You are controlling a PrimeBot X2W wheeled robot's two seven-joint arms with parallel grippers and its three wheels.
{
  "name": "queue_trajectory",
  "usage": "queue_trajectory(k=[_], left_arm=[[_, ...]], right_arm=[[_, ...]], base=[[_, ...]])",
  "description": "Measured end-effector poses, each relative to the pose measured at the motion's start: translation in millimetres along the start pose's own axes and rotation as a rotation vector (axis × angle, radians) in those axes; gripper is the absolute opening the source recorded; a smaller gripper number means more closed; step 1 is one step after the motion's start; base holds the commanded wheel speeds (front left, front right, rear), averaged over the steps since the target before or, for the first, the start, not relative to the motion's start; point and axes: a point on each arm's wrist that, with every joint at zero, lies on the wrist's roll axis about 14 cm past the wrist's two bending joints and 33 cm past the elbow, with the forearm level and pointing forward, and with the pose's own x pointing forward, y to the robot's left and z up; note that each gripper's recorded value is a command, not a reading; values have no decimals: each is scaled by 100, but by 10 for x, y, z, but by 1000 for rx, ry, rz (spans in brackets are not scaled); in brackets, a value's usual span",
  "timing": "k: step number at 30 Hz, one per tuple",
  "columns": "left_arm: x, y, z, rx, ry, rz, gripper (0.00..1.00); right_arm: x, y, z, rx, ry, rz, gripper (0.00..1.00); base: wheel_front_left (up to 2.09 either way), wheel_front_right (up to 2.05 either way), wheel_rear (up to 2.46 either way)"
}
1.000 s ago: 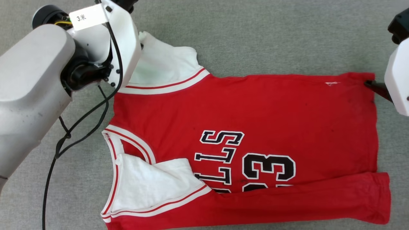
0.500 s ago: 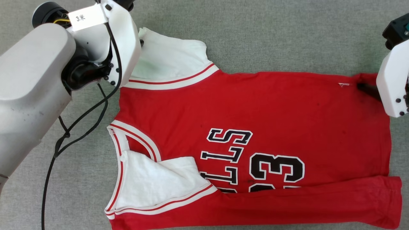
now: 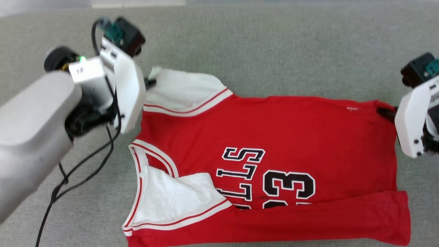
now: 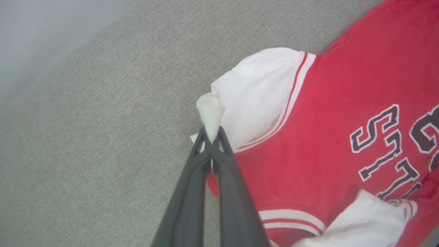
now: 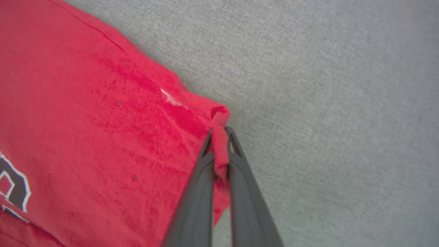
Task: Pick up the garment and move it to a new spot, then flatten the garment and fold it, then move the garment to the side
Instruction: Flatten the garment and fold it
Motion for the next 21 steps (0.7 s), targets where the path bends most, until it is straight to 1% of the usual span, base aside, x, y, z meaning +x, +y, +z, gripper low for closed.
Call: queue_trajectory(k=[4, 11, 17, 21], left_arm=[[-197, -111, -148, 0, -12, -7, 0], [-466, -395, -536, -9, 23, -25, 0], [-614, -689, -1012, -49, 94, -55, 0], [-662, -882, -1315, -93, 141, -82, 0]], right_arm=[[-176, 24, -103, 4, -30, -6, 0], [-417, 145, -293, 31, -79, 6, 0], [-572, 287, -593, 66, -84, 23, 0], [-631, 384, -815, 90, -74, 35, 0]], base=[[0, 0, 0], [0, 0, 0], [0, 0, 0], [0, 0, 0]])
